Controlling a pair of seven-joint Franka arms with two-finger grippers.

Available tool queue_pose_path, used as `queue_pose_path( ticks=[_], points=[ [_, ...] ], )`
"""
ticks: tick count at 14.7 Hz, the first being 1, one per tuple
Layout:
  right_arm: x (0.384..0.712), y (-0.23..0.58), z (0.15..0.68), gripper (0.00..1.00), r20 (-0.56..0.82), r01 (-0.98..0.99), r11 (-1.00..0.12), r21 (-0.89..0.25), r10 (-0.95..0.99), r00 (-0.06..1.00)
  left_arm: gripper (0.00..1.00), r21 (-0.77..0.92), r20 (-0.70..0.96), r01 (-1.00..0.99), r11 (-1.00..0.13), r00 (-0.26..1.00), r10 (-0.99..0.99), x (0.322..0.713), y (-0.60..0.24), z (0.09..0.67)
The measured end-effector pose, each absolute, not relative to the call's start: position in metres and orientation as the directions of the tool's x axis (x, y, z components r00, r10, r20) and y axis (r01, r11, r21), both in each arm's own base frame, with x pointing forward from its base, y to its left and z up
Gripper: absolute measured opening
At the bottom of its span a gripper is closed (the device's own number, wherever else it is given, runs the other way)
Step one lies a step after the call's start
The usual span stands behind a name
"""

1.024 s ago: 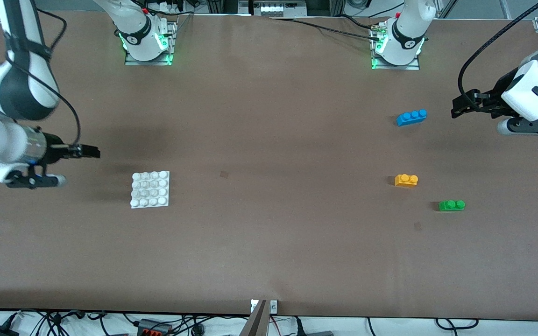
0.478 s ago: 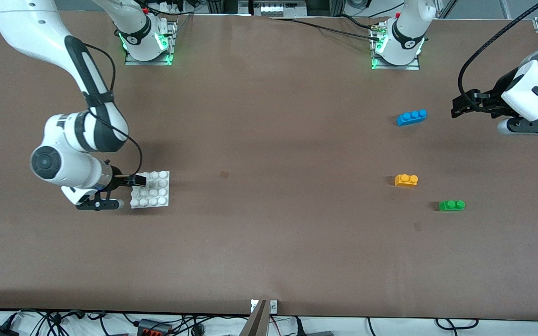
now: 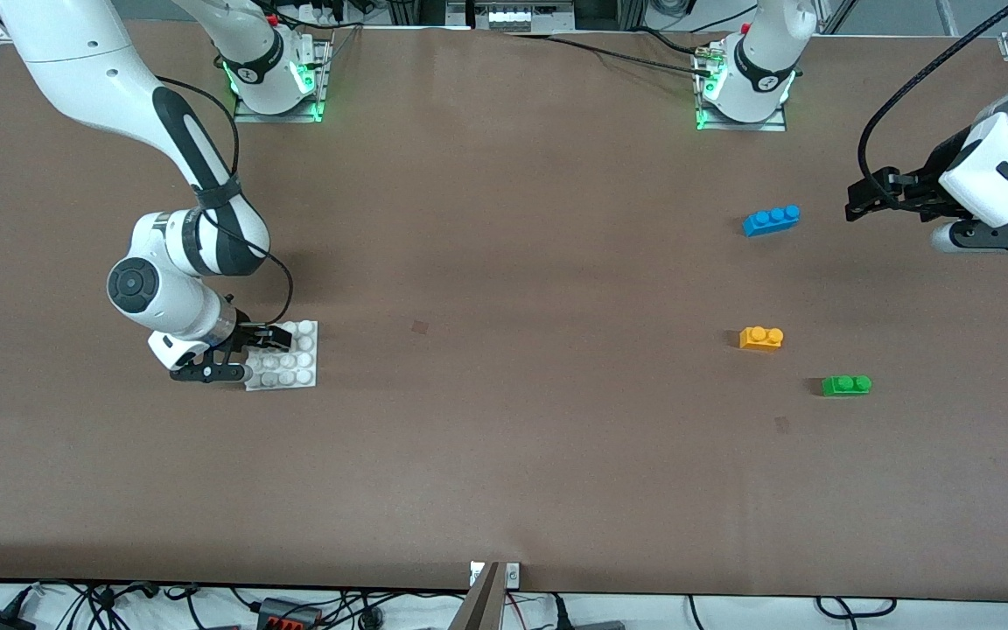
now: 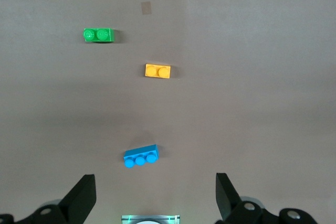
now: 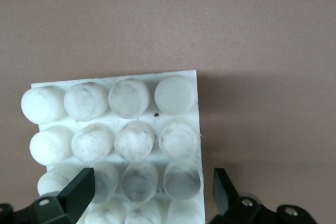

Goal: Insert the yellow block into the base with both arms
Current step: 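Lower the right gripper and grasp the white base plate's edge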

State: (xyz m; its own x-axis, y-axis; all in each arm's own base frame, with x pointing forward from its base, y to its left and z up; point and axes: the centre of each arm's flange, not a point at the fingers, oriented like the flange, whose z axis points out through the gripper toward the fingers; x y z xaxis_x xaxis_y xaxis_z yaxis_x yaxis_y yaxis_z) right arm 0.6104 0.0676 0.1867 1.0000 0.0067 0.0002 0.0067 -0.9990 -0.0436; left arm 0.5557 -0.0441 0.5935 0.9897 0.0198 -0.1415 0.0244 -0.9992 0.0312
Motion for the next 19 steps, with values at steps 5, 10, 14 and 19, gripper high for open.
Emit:
queue_pose_path(
  ticks=[5,10,14,19],
  points=[
    [0.614,0.078,0.189,1.0,0.044,0.025,-0.999,-0.046,0.023,0.999,1.0,0.031,-0.141,0.024,-0.999,0.99,0.02,0.556,-0.044,0.594],
    [0.614,0.08,0.183,1.0,0.057,0.066,-0.997,-0.044,0.064,0.996,1.0,0.031,-0.141,0.024,-0.999,0.99,0.02,0.556,-0.044,0.594],
    [0.615,0.082,0.178,1.0,0.08,0.146,-0.989,-0.039,0.142,0.987,1.0,0.031,-0.141,0.024,-0.999,0.99,0.019,0.556,-0.044,0.594],
    [0.616,0.08,0.179,0.9,0.089,0.154,-0.987,-0.035,0.151,0.985,1.0,0.031,-0.141,0.024,-0.999,0.99,0.019,0.556,-0.044,0.594]
  ],
)
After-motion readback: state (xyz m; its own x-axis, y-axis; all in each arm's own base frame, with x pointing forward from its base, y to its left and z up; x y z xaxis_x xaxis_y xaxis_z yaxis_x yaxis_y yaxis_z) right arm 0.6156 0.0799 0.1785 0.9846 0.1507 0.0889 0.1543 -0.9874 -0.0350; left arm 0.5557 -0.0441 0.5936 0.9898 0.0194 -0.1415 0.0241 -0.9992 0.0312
